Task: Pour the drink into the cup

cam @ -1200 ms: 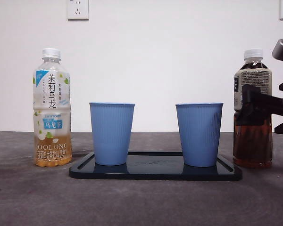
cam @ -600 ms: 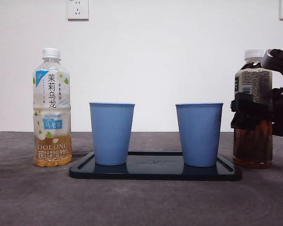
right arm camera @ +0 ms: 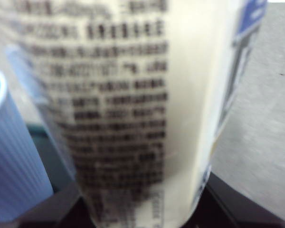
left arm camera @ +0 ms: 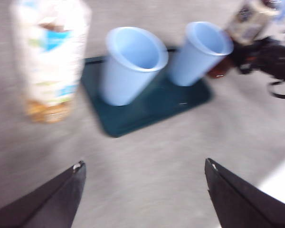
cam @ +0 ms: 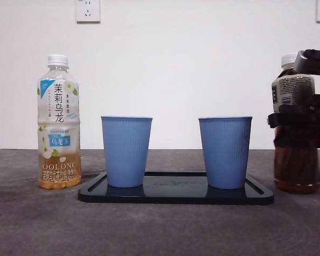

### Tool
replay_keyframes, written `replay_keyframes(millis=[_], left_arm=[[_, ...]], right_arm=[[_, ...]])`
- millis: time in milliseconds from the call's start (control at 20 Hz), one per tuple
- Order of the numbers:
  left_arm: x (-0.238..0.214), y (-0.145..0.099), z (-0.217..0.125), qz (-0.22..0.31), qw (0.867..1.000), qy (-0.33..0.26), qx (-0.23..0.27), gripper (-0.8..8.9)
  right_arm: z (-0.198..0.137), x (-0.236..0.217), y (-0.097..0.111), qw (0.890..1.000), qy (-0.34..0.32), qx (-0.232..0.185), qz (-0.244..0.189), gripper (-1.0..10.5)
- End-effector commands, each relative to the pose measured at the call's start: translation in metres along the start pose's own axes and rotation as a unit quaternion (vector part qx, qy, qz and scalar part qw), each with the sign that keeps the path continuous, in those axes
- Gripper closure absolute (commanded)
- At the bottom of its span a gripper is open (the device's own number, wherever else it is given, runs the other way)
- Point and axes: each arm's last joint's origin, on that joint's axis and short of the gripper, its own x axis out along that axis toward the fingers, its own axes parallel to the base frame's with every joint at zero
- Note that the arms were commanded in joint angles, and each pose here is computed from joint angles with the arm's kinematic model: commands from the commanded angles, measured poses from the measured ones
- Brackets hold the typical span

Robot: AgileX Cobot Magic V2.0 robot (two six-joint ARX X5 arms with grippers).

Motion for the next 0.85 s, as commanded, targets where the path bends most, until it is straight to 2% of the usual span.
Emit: replay_keyframes(millis=[50, 250, 400, 550, 700, 850], left_arm=[[-0.003, -0.005, 0.009, -0.043, 0.999, -0.024, 0.019, 4.09], [-0.003, -0.008, 0.012, -0.087, 0.995, -0.039, 0.028, 4.09], [-0.004, -0.011, 0.016, -0.131, 0.989, -0.056, 0.039, 4.09], [-0.004, -0.013, 0.020, -0.154, 0.984, -0.070, 0.050, 4.09], [-0.003, -0.016, 0.022, -0.170, 0.981, -0.076, 0.062, 4.09], [-0.002, -0.019, 0.024, -0.183, 0.978, -0.076, 0.068, 4.09]], right_arm=[[0.023, -0.003, 0.002, 0.999, -0.011, -0.036, -0.014, 7.8], [0.056, -0.012, 0.005, 0.995, 0.029, -0.087, -0.029, 7.8], [0.081, -0.018, 0.010, 0.984, 0.076, -0.153, -0.044, 7.8], [0.103, -0.023, 0.015, 0.963, 0.122, -0.232, -0.063, 7.8], [0.123, -0.030, 0.024, 0.935, 0.141, -0.313, -0.086, 7.8], [0.135, -0.036, 0.033, 0.899, 0.158, -0.394, -0.104, 7.8]])
